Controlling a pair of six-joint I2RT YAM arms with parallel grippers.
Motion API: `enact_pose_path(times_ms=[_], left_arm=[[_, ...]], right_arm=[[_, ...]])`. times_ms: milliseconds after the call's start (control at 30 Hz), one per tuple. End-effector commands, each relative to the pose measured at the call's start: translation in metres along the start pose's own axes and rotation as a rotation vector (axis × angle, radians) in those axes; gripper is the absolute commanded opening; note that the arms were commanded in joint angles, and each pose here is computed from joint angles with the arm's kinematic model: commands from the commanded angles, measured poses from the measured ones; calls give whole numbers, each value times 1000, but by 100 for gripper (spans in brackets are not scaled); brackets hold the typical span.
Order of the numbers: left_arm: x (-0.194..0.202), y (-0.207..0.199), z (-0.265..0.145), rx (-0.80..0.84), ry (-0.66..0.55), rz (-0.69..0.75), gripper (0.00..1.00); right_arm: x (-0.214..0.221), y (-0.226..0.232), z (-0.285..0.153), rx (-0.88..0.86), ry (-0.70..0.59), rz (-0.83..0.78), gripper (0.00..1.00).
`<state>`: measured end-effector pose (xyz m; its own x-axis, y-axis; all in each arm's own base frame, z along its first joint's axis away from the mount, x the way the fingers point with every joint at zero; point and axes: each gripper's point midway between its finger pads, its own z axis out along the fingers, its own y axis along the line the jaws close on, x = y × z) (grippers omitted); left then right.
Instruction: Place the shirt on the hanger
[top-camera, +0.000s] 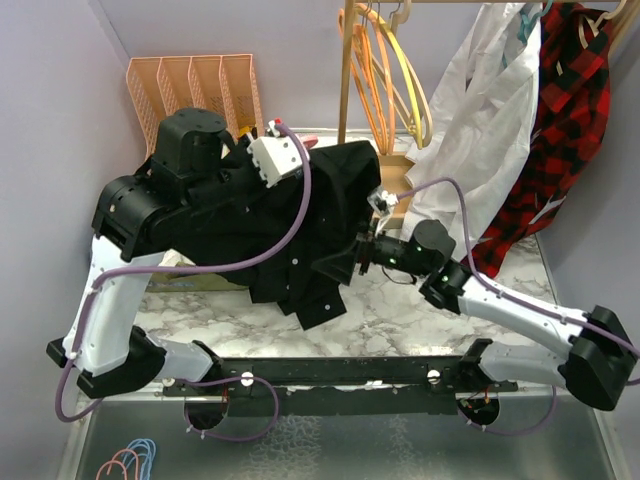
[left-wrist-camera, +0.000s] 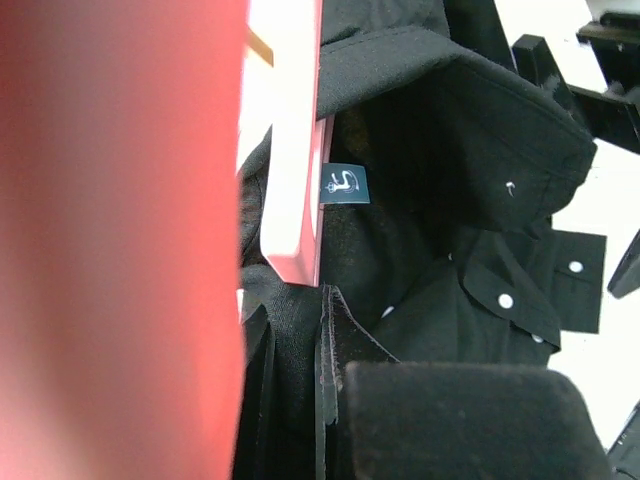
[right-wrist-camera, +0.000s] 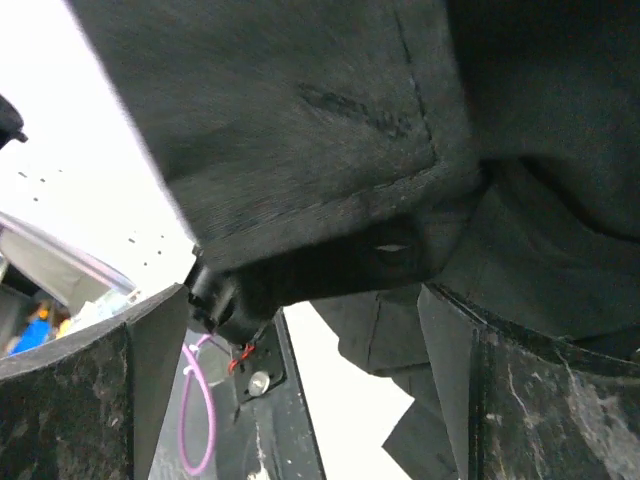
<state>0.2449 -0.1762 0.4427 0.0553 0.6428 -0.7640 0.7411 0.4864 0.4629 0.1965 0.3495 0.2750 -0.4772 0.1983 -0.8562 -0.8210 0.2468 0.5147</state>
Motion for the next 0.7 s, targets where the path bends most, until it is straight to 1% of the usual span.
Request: enact_pose_path(times_ms=[0,67,200,333,400,500,600,667], left_arm=[[-11,-29,-21,146,-108,54,0],[-1,-41,-20,204,-85,82,0],[19,-67,-21,331,-44,130,0],[25,-77,-26,378,-54,169,0],[24,-79,-30,387,-66,183,0],[19,-79,-35,392,-89,196,0],[18,-79,-35,392,-95,201,0],[17,-79,-34,395,-96,202,0]], right_arm=[[-23,33,-34,-78,-101,-251,99],[-31,44,-54,-85,-133,-346,99],[-38,58,-83,-83,-108,-538,99],[-52,76,-111,-96,-99,-748,99],[-60,75,-119,-53,-60,-832,99],[-63,52,-122,55,74,-928,99],[-56,25,-119,127,191,-1009,99],[-61,17,-118,161,199,-1050,99]])
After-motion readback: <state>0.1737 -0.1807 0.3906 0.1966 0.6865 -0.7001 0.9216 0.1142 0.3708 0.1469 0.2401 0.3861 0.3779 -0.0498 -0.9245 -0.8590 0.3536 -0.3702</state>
